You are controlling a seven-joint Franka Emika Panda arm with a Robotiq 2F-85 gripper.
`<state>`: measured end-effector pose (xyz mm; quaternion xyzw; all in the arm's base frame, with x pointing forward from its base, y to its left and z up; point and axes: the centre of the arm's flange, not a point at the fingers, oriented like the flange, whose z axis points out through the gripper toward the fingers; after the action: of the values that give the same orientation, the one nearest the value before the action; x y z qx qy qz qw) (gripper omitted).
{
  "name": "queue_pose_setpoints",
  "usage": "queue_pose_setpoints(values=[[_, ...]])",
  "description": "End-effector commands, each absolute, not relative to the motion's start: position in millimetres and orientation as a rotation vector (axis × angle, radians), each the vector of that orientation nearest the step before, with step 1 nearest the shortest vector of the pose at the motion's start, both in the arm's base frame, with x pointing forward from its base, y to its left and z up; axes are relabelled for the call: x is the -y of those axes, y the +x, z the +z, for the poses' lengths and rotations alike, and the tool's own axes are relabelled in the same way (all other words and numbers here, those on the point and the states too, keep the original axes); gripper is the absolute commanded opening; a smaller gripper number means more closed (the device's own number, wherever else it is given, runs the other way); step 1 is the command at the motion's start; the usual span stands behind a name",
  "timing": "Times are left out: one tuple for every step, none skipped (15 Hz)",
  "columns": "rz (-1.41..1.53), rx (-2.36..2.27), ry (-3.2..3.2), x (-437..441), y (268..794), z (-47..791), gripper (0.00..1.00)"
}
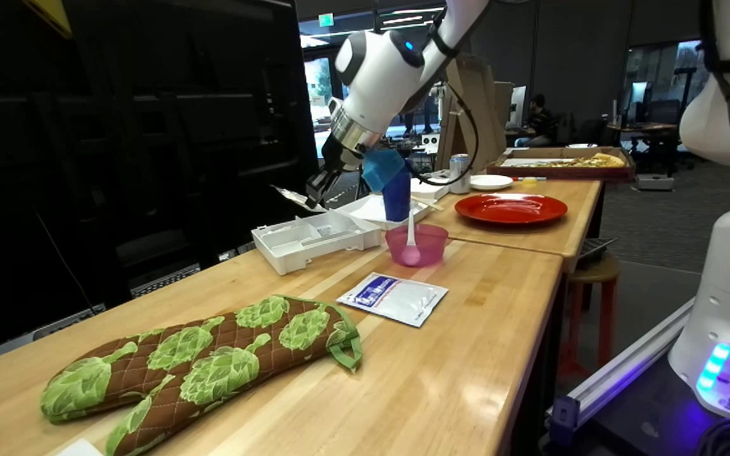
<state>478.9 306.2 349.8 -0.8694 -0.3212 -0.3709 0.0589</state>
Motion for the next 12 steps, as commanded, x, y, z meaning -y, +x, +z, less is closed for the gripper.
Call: queue_pose_setpoints(values=[[-1.137,0.999,-2.614,-315,463,385,0.01],[-1.146,1.003,-2.611,-316,459,386,0.01],[-1.149,1.012,-2.605,-316,455,387,0.01],[-1.154,1.016,-2.604,-317,450,388,0.01],[-1.160,1.017,-2.601,-316,445,389,0.01],[-1.158,1.020,-2.600,-315,441,390,0.01],[-1.165,1.020,-2.601,-314,437,390,0.01],[-1.167,1.027,-2.598,-312,432,390,0.01],[-1.168,1.035,-2.595,-310,427,389,0.01],[-1.170,1.026,-2.586,-310,422,389,0.01],[-1.172,1.031,-2.579,-308,419,388,0.01],[-1.172,1.039,-2.572,-305,413,386,0.01]])
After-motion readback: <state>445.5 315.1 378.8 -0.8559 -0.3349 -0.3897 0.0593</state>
